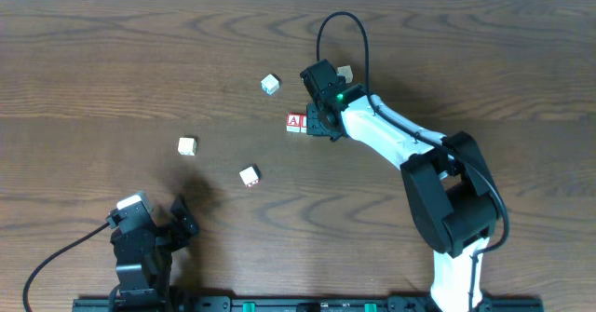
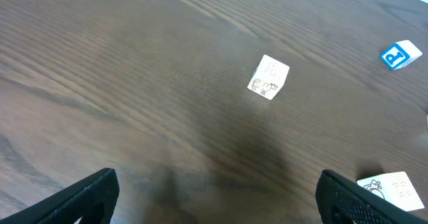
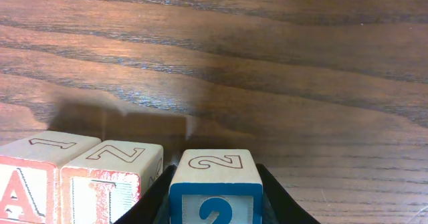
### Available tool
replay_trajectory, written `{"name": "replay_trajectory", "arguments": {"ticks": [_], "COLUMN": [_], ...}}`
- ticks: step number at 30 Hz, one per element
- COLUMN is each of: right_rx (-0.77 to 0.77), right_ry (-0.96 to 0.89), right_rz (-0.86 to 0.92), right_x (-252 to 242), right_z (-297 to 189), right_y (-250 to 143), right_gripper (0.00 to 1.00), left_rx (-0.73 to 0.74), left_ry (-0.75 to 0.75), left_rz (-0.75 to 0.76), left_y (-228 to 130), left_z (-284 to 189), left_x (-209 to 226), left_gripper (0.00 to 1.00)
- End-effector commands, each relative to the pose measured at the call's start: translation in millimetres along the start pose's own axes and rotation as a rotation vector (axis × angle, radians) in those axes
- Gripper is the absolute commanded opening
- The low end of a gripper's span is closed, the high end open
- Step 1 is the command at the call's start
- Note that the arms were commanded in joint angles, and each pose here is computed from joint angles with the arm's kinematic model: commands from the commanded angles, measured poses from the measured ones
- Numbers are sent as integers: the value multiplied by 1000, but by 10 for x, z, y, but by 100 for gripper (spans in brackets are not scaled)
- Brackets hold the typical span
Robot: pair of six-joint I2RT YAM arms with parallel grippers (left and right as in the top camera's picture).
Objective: Spell out Ai2
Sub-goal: 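Lower the '2' block beside the 'I' block and open right gripper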
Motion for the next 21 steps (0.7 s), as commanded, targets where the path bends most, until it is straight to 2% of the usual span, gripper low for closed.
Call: {"name": "replay_trajectory", "arguments": {"ticks": [1,8,14,16,21], "right_rx": [5,5,4,4,4], "right_ry": [4,4,4,4,4], "right_rz": [-17,-17,-17,-17,-17], "right_x": [43,43,43,43,44], "right_z": [48,48,48,48,48], "right_y": [1,1,2,2,2], "right_gripper": [15,28,32,36,37], "left_rx": [5,5,5,5,5], "left_ry": [6,6,6,6,6], "left_rz": [5,5,5,5,5], "left_y": [-29,-29,-29,-29,-29], "left_z": [18,18,18,18,18], "left_x": [15,15,15,15,15], "left_gripper": [95,95,95,95,95]}}
Point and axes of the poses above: each gripper's point midway between its finger pads, its own z axis out along the fingers, its own x axis along the line the jaws close on, y = z × x, the point moved 6 cm from there along -z, back along the fingers, and after that the axes turned 3 degrees about z, right-handed, at the moved point
